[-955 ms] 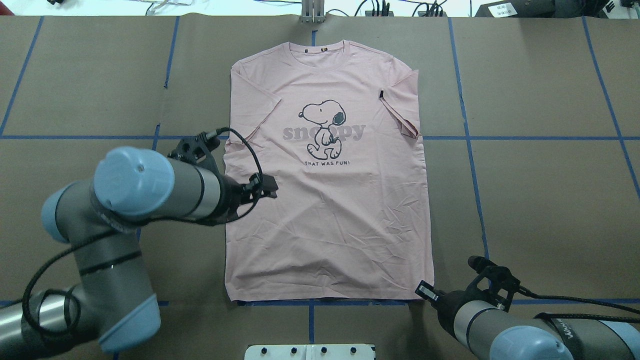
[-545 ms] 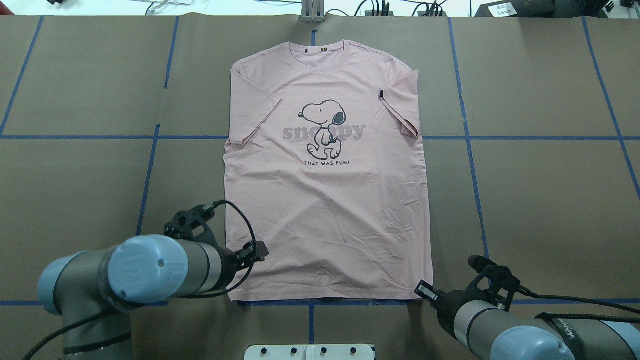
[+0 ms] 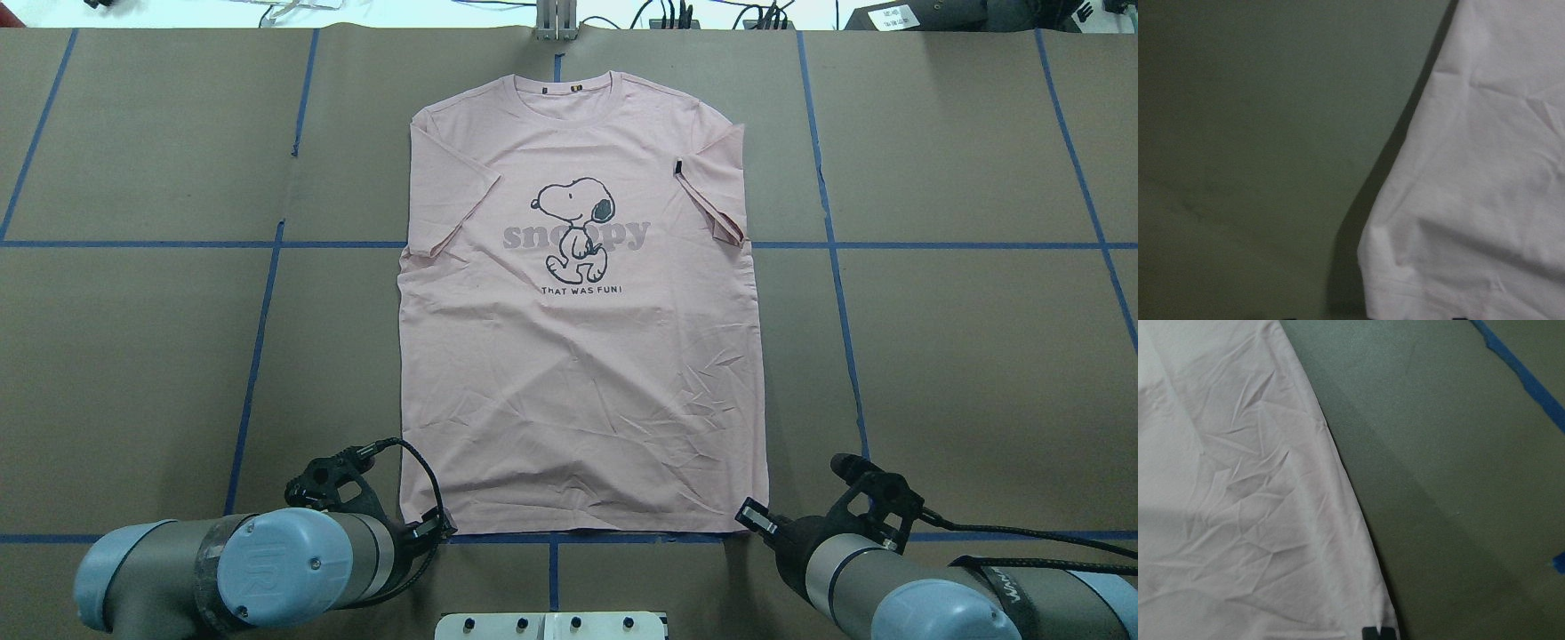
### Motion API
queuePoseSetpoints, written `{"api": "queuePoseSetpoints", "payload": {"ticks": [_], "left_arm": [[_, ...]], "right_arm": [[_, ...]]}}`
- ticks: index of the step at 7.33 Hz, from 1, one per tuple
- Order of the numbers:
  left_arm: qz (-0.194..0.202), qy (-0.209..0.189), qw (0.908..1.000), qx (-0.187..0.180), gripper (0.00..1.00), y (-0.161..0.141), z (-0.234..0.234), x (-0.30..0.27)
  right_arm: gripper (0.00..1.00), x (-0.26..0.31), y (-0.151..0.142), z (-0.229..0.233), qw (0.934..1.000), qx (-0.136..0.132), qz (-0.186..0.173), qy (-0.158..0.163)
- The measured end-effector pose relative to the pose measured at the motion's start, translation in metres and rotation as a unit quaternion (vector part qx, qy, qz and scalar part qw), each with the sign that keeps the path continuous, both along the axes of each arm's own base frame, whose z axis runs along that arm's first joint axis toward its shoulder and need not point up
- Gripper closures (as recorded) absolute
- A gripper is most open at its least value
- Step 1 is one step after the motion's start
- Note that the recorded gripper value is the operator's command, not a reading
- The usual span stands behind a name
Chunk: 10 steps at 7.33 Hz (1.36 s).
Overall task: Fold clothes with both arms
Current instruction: 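Grasp the hem corners nearest the robot with both grippers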
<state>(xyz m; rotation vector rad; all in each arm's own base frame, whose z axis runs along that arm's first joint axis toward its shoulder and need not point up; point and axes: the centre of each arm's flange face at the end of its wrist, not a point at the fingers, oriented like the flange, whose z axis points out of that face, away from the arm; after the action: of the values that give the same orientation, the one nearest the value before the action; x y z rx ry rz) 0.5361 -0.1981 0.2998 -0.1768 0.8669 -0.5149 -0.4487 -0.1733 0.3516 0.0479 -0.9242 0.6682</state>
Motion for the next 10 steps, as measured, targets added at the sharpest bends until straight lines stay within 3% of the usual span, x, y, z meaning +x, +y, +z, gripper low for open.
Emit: {"api": "queuePoseSetpoints", "payload": {"ticks": [1, 2, 3, 6, 10], "left_arm": [[-0.001, -0.003, 1.0000, 0.000, 0.43, -0.001, 0.001, 0.001], [-0.002, -0.007, 1.0000, 0.001, 0.62, -0.003, 0.002, 0.001], [-0.003, -0.011, 0.9999, 0.003, 0.96, -0.006, 0.003, 0.000], [-0.008, -0.007, 0.9999, 0.006, 1.00, -0.013, -0.003, -0.006], [-0.015, 0.033, 0.9993, 0.013, 1.00, -0.017, -0.034, -0.047]], "right_arm": [[1.00, 0.001, -0.001, 0.001, 1.0000, 0.000, 0.001, 0.001], [1.00, 0.001, -0.001, 0.001, 1.0000, 0.001, 0.002, 0.002], [1.00, 0.002, -0.002, 0.001, 1.0000, 0.001, 0.003, 0.002], [1.00, 0.002, -0.003, 0.002, 1.0000, 0.002, 0.004, 0.003], [1.00, 0.014, 0.002, -0.004, 1.0000, 0.003, -0.004, -0.003]]}}
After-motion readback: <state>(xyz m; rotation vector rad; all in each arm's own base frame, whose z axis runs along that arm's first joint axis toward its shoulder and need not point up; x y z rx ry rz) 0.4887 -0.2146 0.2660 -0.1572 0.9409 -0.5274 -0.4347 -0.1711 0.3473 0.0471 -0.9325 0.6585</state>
